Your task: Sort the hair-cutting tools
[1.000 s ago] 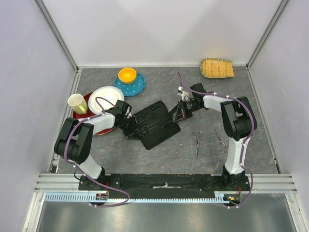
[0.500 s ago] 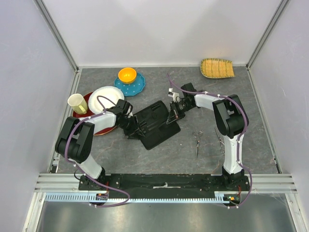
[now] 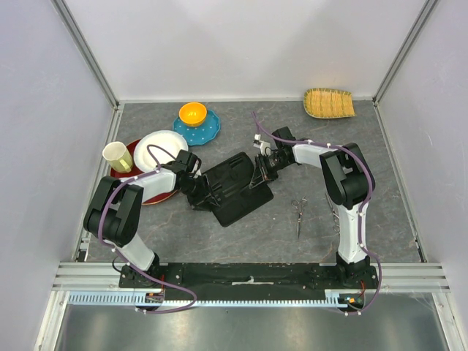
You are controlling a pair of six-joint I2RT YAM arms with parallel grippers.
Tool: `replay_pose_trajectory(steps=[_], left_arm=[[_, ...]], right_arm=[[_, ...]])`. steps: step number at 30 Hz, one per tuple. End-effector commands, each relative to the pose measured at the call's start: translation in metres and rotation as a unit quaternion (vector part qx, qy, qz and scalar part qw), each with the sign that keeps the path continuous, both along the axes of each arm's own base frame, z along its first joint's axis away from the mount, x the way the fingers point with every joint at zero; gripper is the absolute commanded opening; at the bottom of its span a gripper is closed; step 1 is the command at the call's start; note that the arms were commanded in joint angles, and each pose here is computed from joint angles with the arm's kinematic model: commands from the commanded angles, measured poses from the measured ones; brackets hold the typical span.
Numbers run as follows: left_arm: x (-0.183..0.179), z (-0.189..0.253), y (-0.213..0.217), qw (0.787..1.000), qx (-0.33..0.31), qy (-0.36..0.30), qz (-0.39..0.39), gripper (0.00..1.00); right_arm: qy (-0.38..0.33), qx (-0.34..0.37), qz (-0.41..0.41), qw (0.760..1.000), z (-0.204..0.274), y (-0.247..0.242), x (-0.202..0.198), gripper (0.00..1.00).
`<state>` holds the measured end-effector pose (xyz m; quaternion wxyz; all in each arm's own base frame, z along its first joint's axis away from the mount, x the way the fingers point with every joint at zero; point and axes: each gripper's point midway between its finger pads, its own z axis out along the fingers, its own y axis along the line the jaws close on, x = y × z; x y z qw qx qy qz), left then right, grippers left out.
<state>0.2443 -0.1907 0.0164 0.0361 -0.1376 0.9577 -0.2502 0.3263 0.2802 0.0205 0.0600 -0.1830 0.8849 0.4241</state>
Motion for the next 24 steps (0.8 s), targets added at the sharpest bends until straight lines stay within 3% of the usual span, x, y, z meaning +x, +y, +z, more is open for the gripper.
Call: replay_pose_trajectory(steps=[1, 4, 6, 7, 10, 13, 15, 22, 24], left_arm=[[0.023, -0.025, 0.014, 0.997, 0.059, -0.051, -0.001, 0.51], [0.023, -0.024, 0.014, 0.997, 0.058, -0.051, 0.000, 0.51], [0.024, -0.024, 0.015, 0.997, 0.060, -0.051, 0.002, 0.51], [0.023, -0.024, 0.015, 0.997, 0.061, -0.051, 0.003, 0.51], [0.022, -0.026, 0.017, 0.997, 0.066, -0.045, 0.008, 0.51], [0.021, -0.027, 0.019, 0.997, 0.071, -0.042, 0.010, 0.51], [0.019, -0.029, 0.020, 0.996, 0.073, -0.039, 0.012, 0.51], [0.022, -0.029, 0.018, 0.997, 0.071, -0.039, 0.013, 0.51], [0.021, -0.030, 0.019, 0.997, 0.072, -0.038, 0.013, 0.51]], right_arm=[[-0.030, -0.049, 0.003, 0.998, -0.030, 0.004, 0.000, 0.23], [-0.027, -0.051, -0.002, 0.998, -0.030, 0.004, 0.001, 0.31], [-0.034, -0.063, -0.014, 0.997, -0.028, 0.001, 0.005, 0.43], [-0.034, -0.067, -0.020, 0.997, -0.026, -0.001, 0.006, 0.54], [-0.046, -0.077, -0.048, 0.995, -0.012, -0.006, 0.017, 0.69], [-0.062, -0.099, -0.064, 0.991, -0.001, -0.015, 0.024, 0.73], [-0.064, -0.105, -0.072, 0.990, 0.003, -0.022, 0.028, 0.72], [-0.049, -0.120, -0.070, 0.989, -0.003, -0.029, 0.023, 0.49], [-0.055, -0.128, -0.073, 0.988, -0.004, -0.033, 0.025, 0.49]])
